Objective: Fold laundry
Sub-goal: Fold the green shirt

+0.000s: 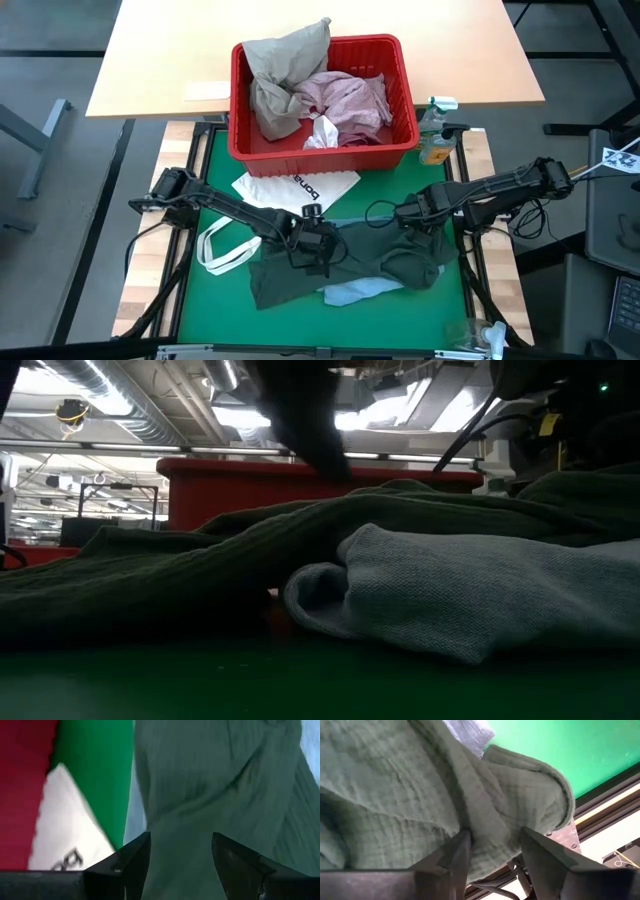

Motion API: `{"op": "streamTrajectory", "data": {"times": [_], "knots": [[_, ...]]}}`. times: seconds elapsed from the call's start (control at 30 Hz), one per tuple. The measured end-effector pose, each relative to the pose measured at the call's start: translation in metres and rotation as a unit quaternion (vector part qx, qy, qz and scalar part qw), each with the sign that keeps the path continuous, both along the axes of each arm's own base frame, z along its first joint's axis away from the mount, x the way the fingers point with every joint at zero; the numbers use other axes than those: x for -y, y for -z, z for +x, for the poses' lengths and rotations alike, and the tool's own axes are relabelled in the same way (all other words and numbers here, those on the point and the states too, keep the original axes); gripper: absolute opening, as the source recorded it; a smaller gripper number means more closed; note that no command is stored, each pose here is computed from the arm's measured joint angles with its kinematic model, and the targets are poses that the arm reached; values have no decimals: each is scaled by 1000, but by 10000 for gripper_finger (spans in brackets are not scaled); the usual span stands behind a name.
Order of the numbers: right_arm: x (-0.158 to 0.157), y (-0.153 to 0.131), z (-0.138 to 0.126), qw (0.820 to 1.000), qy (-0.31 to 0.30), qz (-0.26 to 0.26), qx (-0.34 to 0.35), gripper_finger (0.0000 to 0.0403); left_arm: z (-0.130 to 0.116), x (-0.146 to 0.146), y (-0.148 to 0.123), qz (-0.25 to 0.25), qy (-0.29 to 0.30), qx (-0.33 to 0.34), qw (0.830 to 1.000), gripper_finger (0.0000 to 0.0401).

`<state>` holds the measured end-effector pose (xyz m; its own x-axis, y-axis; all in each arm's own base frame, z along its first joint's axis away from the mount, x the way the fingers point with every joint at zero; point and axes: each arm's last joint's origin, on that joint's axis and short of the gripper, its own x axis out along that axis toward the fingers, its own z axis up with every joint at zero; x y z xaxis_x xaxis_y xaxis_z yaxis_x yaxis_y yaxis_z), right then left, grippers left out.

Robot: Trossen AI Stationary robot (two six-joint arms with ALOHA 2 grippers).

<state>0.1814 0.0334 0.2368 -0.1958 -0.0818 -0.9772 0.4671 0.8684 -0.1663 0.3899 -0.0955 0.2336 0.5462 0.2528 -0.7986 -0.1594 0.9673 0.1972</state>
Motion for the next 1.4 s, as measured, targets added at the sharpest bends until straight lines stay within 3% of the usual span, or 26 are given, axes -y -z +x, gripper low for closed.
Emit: {"op": "streamTrajectory", "data": {"times": [0.2, 0.3, 0.43, 0.7, 0.93, 1.1, 1.4], "knots": [[0, 0, 0, 1000, 0, 1, 0, 179, 7, -23, 6, 17, -7, -14, 1000, 204], [-1, 0, 1, 1000, 1, 6, 5, 179, 8, -31, 7, -20, 5, -27, 999, 198], [-1, 0, 2, 1000, 1, 8, 11, 179, 11, -34, 13, -99, 41, -47, 993, 169], [-2, 1, 3, 1000, 3, 20, 12, 179, 8, -30, 28, -95, 23, -88, 991, 93], [-2, 1, 4, 1000, 3, 22, 20, 179, -3, -14, 15, -65, 4, -81, 995, 9], [-2, 1, 4, 1000, 3, 22, 17, 179, -11, 5, 7, -90, -10, -69, 993, 18], [-2, 1, 4, 1000, 4, 22, 18, 179, -25, 52, 6, -94, 42, -64, 993, 15]]}}
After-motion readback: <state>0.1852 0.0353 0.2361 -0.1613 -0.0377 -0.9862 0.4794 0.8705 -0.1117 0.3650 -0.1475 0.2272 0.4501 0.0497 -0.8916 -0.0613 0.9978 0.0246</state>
